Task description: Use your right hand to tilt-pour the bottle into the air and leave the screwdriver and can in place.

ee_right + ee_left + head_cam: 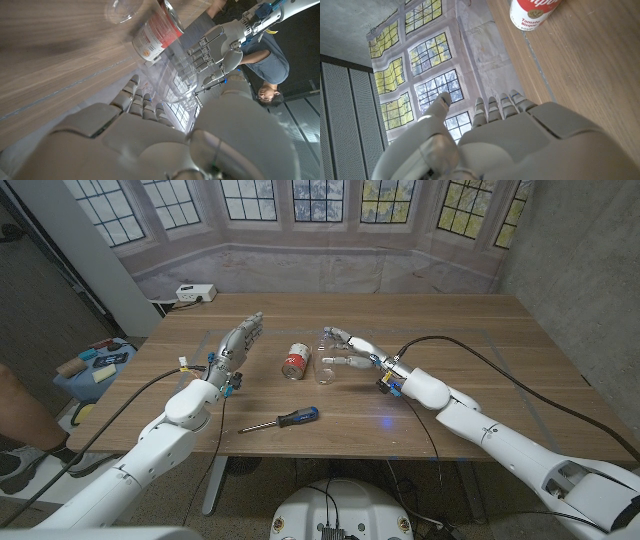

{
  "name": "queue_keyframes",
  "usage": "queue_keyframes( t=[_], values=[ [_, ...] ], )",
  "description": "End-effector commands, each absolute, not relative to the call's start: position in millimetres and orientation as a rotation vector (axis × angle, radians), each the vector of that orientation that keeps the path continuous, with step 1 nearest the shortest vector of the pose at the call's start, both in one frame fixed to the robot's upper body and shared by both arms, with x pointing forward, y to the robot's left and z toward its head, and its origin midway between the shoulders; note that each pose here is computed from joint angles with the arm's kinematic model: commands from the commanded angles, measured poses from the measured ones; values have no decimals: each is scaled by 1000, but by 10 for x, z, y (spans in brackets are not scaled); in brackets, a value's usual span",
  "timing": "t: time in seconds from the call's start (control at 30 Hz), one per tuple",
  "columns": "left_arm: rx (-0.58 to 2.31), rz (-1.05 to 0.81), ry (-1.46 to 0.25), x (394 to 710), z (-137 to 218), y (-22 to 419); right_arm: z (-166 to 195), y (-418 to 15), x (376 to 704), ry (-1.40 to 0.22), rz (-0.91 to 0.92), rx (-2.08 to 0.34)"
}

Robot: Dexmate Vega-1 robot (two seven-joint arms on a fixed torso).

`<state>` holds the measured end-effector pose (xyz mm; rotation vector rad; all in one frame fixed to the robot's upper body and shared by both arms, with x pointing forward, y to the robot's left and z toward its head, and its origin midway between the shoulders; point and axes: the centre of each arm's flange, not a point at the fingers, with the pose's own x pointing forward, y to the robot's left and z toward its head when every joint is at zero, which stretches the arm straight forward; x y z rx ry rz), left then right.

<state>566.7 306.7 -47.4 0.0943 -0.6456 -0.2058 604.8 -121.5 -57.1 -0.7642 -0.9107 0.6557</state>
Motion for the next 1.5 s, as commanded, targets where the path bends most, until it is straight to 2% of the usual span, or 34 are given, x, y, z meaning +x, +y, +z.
queue_keyframes(
  t=[0.03, 1.5],
  values=[
    [99, -220, -647, 5649, -479, 3061, -591, -1125, 6132, -900, 683, -787],
    [100, -227, -654, 5470, -567, 2995, -663, -989, 6291, -921, 669, -803]
  ],
)
